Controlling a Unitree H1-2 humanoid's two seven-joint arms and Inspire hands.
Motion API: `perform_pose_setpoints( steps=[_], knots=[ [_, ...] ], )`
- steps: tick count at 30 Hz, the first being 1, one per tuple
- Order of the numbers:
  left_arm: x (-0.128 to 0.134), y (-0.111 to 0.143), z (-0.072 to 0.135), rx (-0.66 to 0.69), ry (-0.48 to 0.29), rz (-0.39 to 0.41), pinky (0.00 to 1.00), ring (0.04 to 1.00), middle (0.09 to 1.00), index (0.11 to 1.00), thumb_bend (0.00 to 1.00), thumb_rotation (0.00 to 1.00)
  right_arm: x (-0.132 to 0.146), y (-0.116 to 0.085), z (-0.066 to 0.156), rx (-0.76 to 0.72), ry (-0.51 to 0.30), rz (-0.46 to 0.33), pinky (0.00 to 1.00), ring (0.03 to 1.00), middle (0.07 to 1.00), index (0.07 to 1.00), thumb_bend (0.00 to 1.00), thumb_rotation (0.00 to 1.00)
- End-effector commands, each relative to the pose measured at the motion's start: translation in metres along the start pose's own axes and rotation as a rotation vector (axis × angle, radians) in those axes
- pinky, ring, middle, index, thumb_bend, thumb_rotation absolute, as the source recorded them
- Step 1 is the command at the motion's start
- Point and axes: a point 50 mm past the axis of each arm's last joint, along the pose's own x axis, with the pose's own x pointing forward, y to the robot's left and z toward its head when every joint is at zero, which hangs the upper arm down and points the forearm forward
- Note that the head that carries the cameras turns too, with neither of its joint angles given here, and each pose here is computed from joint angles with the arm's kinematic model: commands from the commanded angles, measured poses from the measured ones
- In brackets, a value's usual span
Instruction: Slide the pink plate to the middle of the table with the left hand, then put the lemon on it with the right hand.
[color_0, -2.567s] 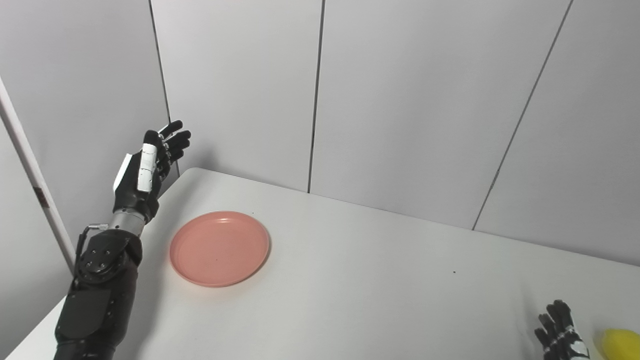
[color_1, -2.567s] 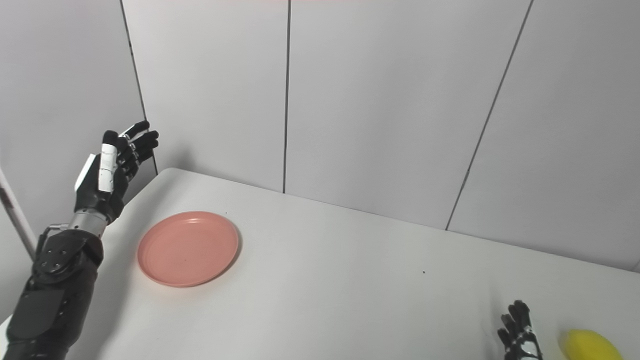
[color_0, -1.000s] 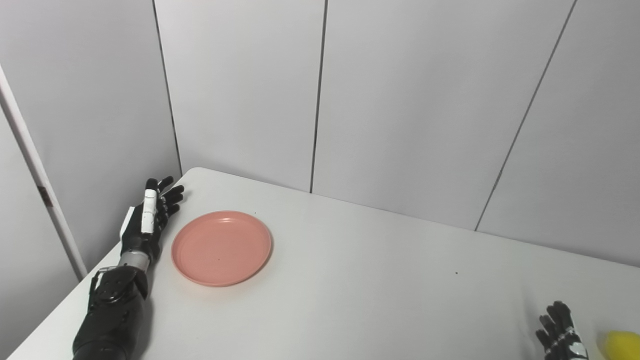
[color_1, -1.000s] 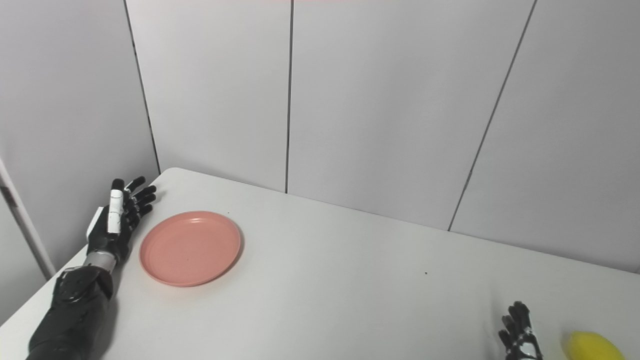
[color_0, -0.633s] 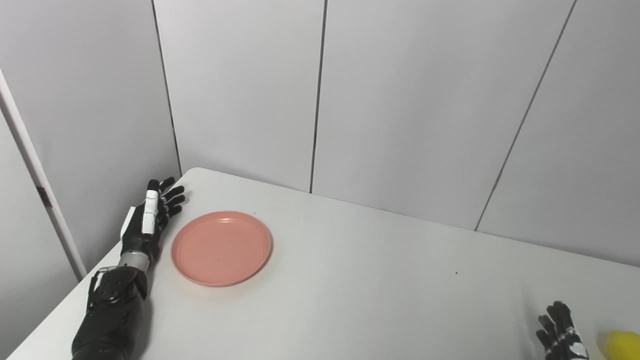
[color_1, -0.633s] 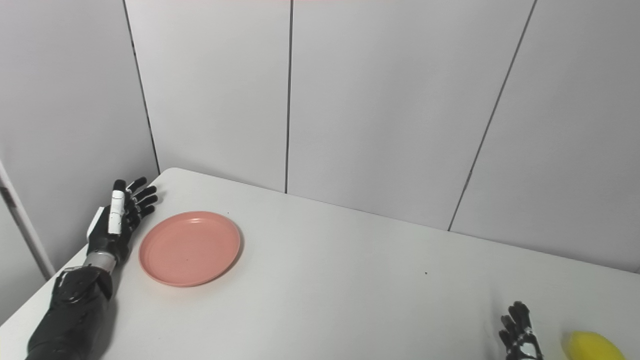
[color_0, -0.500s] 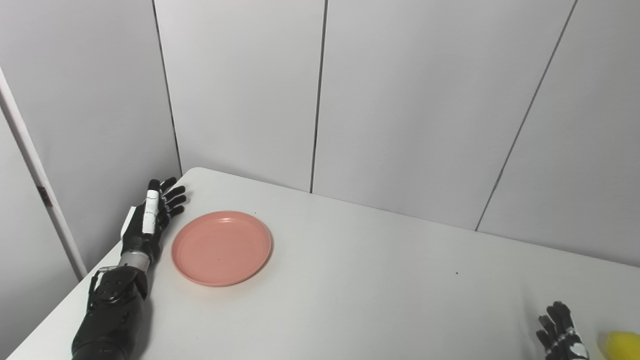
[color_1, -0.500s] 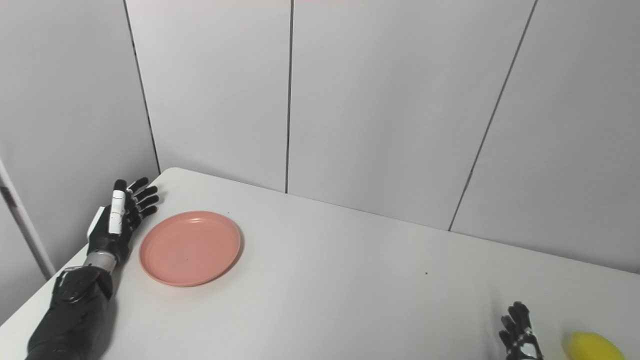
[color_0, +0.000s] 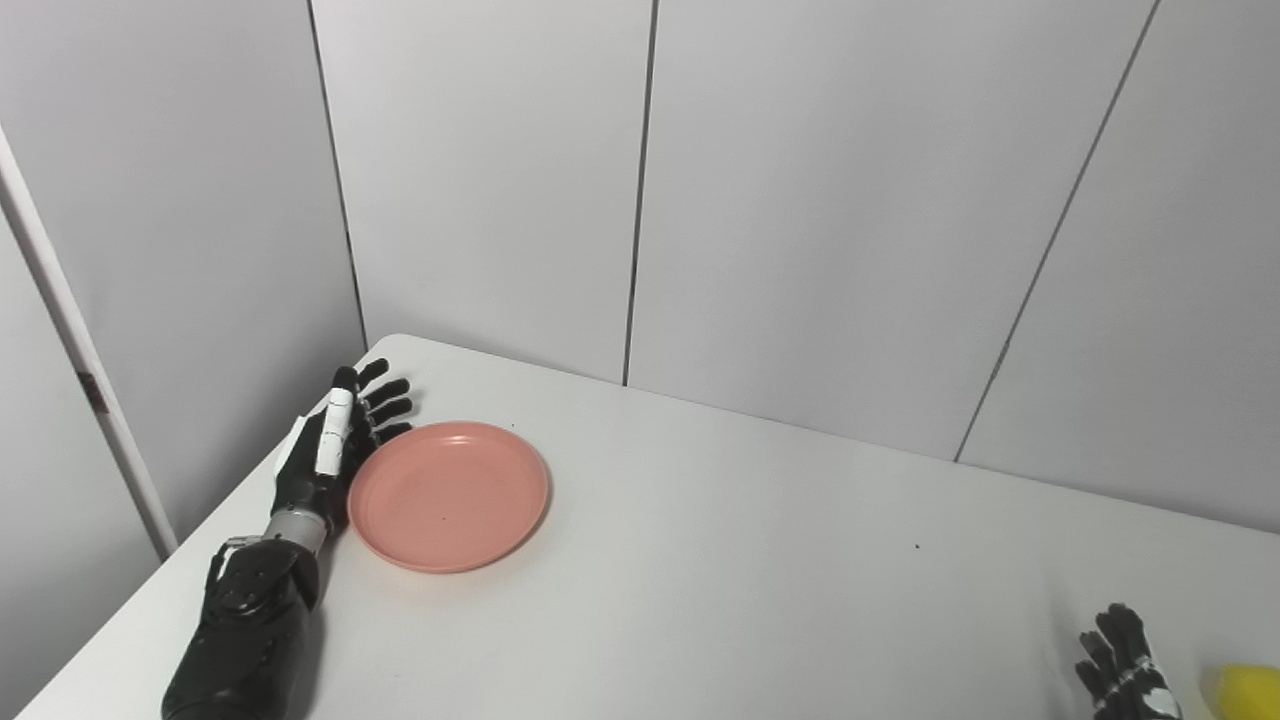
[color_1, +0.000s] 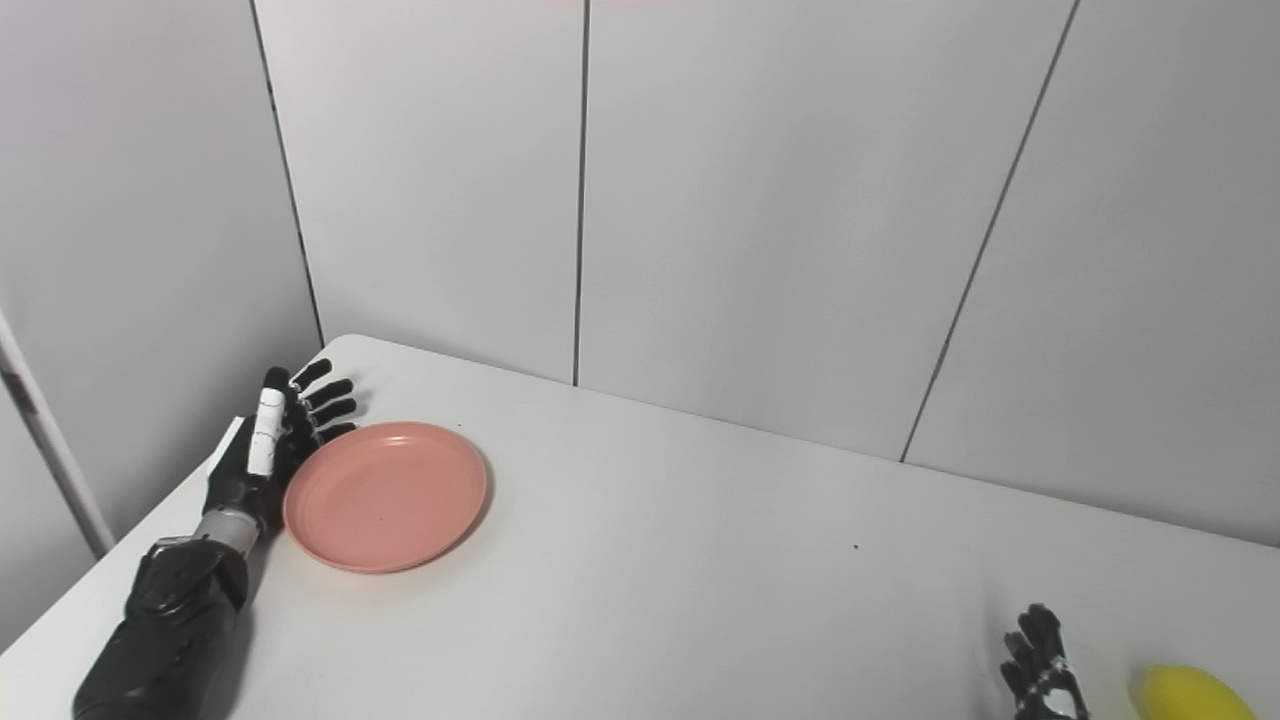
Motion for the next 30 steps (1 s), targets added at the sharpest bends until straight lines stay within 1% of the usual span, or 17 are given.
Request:
perform_pose_setpoints(
  steps=[1, 9, 12, 16, 18, 20, 25, 30],
  knots=[
    [-0.002, -0.009, 0.004, -0.006, -0.014, -0.019, 0.73, 0.804, 0.798, 0.854, 0.83, 0.98, -0.035, 0.010, -0.036, 0.062, 0.142, -0.029, 1.00, 0.977, 0.980, 0.966, 0.77, 1.00],
    [-0.009, -0.025, 0.009, -0.015, -0.011, -0.060, 0.74, 0.803, 0.795, 0.851, 0.85, 0.97, -0.035, 0.009, -0.035, 0.064, 0.144, -0.029, 1.00, 0.974, 0.977, 0.960, 0.78, 1.00],
    [-0.011, -0.033, 0.010, -0.022, -0.011, -0.075, 0.75, 0.805, 0.797, 0.834, 0.85, 0.98, -0.035, 0.010, -0.035, 0.065, 0.145, -0.033, 1.00, 0.972, 0.978, 0.960, 0.78, 1.00],
    [-0.015, -0.046, 0.014, -0.018, -0.016, -0.090, 0.69, 0.783, 0.787, 0.830, 0.85, 0.97, -0.036, 0.010, -0.034, 0.062, 0.142, -0.032, 1.00, 0.976, 0.981, 0.966, 0.78, 1.00],
    [-0.017, -0.053, 0.015, -0.022, -0.018, -0.099, 0.68, 0.768, 0.773, 0.815, 0.87, 0.96, -0.036, 0.010, -0.034, 0.060, 0.142, -0.033, 1.00, 0.975, 0.977, 0.964, 0.78, 1.00],
    [-0.020, -0.063, 0.014, -0.026, -0.018, -0.112, 0.68, 0.766, 0.767, 0.808, 0.85, 0.97, -0.036, 0.011, -0.034, 0.057, 0.141, -0.035, 1.00, 0.972, 0.978, 0.964, 0.78, 1.00],
    [-0.025, -0.082, 0.010, -0.042, 0.001, -0.132, 0.68, 0.767, 0.771, 0.823, 0.83, 0.98, -0.035, 0.011, -0.034, 0.057, 0.136, -0.037, 1.00, 0.961, 0.973, 0.958, 0.78, 1.00],
    [-0.026, -0.097, 0.007, -0.039, 0.014, -0.168, 0.64, 0.775, 0.786, 0.827, 0.81, 1.00, -0.035, 0.012, -0.033, 0.060, 0.135, -0.035, 1.00, 0.965, 0.975, 0.962, 0.76, 1.00]
  ],
)
